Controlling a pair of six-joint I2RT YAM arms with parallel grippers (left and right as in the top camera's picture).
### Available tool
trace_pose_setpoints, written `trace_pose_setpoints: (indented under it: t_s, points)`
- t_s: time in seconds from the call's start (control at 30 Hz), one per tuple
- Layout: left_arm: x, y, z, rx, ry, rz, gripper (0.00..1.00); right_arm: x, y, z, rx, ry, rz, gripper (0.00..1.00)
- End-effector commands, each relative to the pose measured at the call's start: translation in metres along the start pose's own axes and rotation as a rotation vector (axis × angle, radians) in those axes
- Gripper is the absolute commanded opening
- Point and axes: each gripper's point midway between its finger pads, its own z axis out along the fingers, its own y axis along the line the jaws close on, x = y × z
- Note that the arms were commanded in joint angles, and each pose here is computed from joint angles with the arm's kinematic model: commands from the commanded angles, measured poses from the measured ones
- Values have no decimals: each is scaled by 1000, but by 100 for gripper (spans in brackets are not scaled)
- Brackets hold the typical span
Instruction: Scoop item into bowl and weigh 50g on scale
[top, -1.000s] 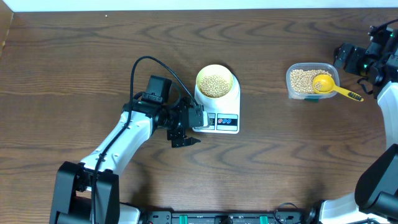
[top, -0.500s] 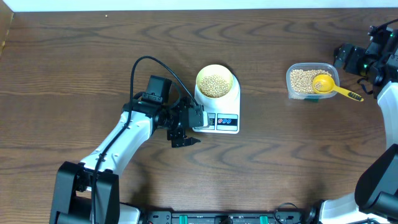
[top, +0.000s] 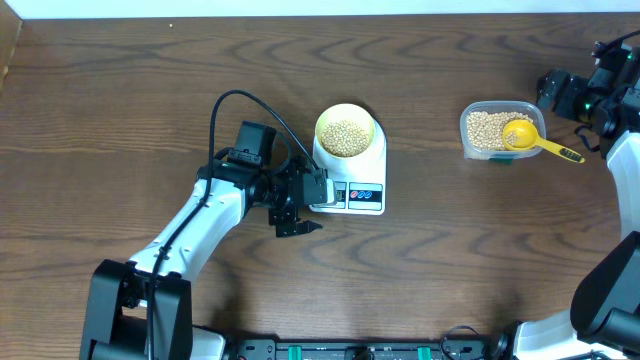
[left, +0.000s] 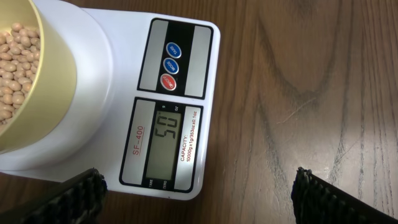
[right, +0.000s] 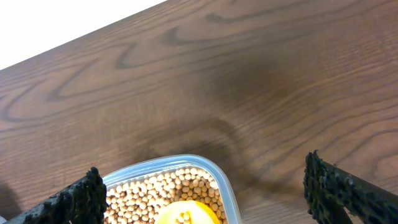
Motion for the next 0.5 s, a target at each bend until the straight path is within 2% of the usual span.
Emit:
trace_pose_setpoints:
  t_s: [0.0,0.47]
  points:
    - [1,-5,3,17,-7,-19,98,-5,6,-4,-18,-13,-5,99]
    - [1,-5,3,17,-7,-19,98,-7,7,-5,-19,-22,-8,99]
